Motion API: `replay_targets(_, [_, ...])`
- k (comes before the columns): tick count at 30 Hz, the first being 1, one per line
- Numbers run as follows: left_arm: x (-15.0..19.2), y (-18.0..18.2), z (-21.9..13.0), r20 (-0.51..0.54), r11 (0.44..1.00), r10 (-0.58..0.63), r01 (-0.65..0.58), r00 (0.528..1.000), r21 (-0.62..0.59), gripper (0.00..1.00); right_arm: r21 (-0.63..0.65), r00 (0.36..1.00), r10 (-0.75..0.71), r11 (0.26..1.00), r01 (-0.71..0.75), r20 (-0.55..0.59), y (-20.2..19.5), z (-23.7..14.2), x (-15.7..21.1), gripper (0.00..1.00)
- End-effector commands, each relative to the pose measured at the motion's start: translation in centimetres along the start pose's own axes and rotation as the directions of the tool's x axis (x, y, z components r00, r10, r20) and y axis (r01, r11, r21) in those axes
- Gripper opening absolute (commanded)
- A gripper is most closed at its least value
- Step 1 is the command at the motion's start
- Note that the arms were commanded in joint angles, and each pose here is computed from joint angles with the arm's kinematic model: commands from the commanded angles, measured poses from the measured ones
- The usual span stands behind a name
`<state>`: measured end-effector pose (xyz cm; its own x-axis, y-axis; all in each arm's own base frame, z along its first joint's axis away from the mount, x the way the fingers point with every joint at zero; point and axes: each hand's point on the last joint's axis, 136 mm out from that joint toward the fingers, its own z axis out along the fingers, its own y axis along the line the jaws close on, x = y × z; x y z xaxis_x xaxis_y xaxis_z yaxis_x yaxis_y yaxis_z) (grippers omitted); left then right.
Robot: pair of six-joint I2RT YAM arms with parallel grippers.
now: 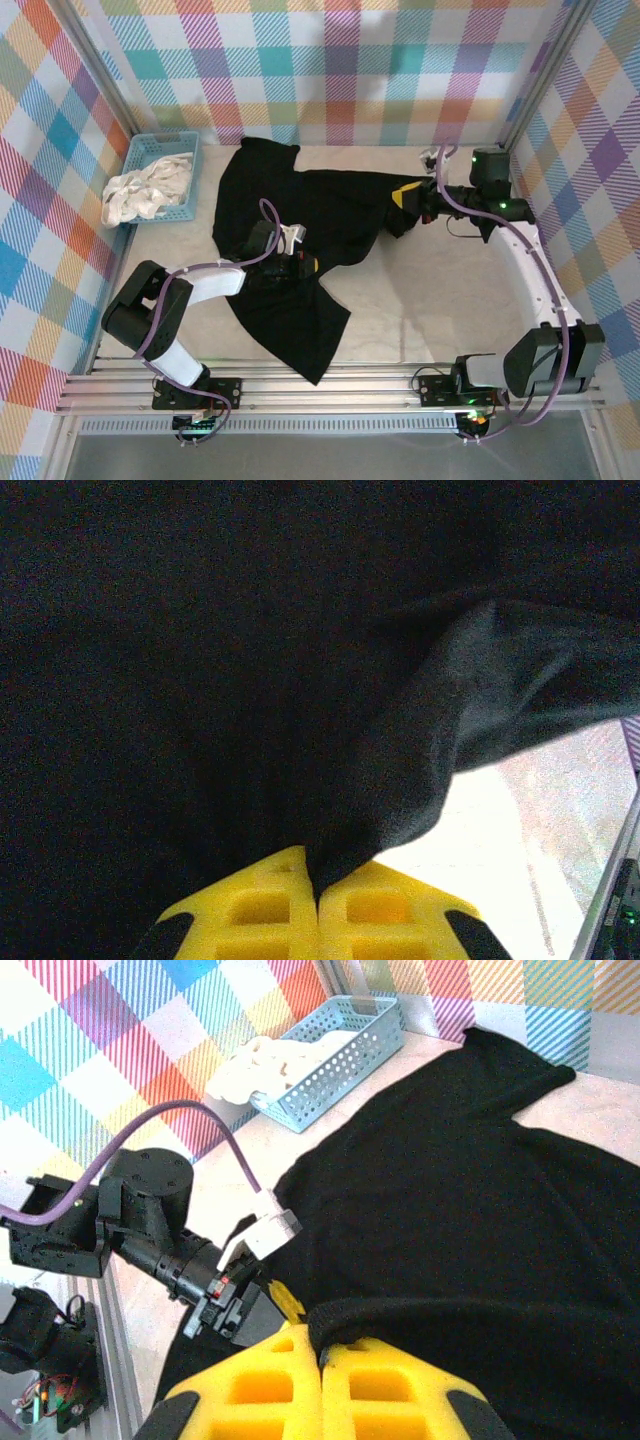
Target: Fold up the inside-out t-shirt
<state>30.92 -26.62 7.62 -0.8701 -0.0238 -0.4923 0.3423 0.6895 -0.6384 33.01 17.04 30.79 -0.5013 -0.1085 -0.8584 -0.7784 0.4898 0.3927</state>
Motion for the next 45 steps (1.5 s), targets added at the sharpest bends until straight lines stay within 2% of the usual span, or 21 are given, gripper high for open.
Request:
replay_targets(1, [-0.2, 0.5, -0.5, 0.016, 1.000, -0.010, 0.010, 1.000, -0.021, 0.00, -0.006, 0.985, 0.161, 0.987, -0.162, -0.065, -2.2, 1.6, 1.7, 0.00])
replay_targets(4, [-0.2, 0.4, -0.6, 0.011, 1.000, -0.006, 0.006, 1.000, -0.019, 0.00, 0.047, 0.928, 0.349, 0.937, -0.346, -0.129, -5.4, 3.6, 4.5, 0.00])
replay_targets(7, [-0.3, 0.4, -0.8, 0.014, 1.000, 0.000, 0.001, 1.000, -0.029, 0.00, 0.081, 0.870, 0.451, 0.892, -0.444, -0.201, -7.2, 5.4, 7.4, 0.02])
replay_targets(16, [-0.5, 0.7, -1.2, 0.024, 0.998, -0.003, 0.004, 1.000, -0.058, 0.00, 0.169, 0.775, 0.580, 0.815, -0.554, -0.252, -10.7, 7.8, 11.9, 0.06])
replay_targets(21, [-0.5, 0.7, -1.4, 0.024, 0.998, -0.005, 0.007, 1.000, -0.064, 0.00, 0.385, 0.738, 0.633, 0.757, -0.527, -0.234, -13.7, 8.3, 15.3, 0.11])
replay_targets(25, [-0.5, 0.7, -1.3, 0.020, 0.998, -0.006, 0.007, 1.000, -0.062, 0.00, 0.472, 0.726, 0.656, 0.717, -0.513, -0.206, -15.1, 8.4, 16.8, 0.16])
replay_targets(29, [-0.4, 0.6, -1.3, 0.016, 0.998, -0.007, 0.008, 1.000, -0.058, 0.00, 0.506, 0.728, 0.659, 0.701, -0.502, -0.190, -15.6, 8.3, 17.3, 0.22])
replay_targets(37, [-0.4, 0.6, -1.3, 0.013, 0.998, -0.002, 0.003, 1.000, -0.058, 0.00, 0.524, 0.757, 0.636, 0.701, -0.484, -0.151, -12.9, 7.4, 18.0, 0.45])
replay_targets(42, [-0.1, 0.7, -1.1, 0.001, 0.998, -0.002, 0.002, 1.000, -0.057, 0.00, 0.514, 0.764, 0.636, 0.692, -0.506, -0.104, -11.4, 7.3, 18.5, 0.53])
replay_targets(45, [-0.2, 0.5, -1.1, 0.000, 0.999, 0.000, 0.000, 1.000, -0.052, 0.00, 0.526, 0.770, 0.632, 0.686, -0.502, -0.089, -10.8, 7.2, 18.7, 0.54])
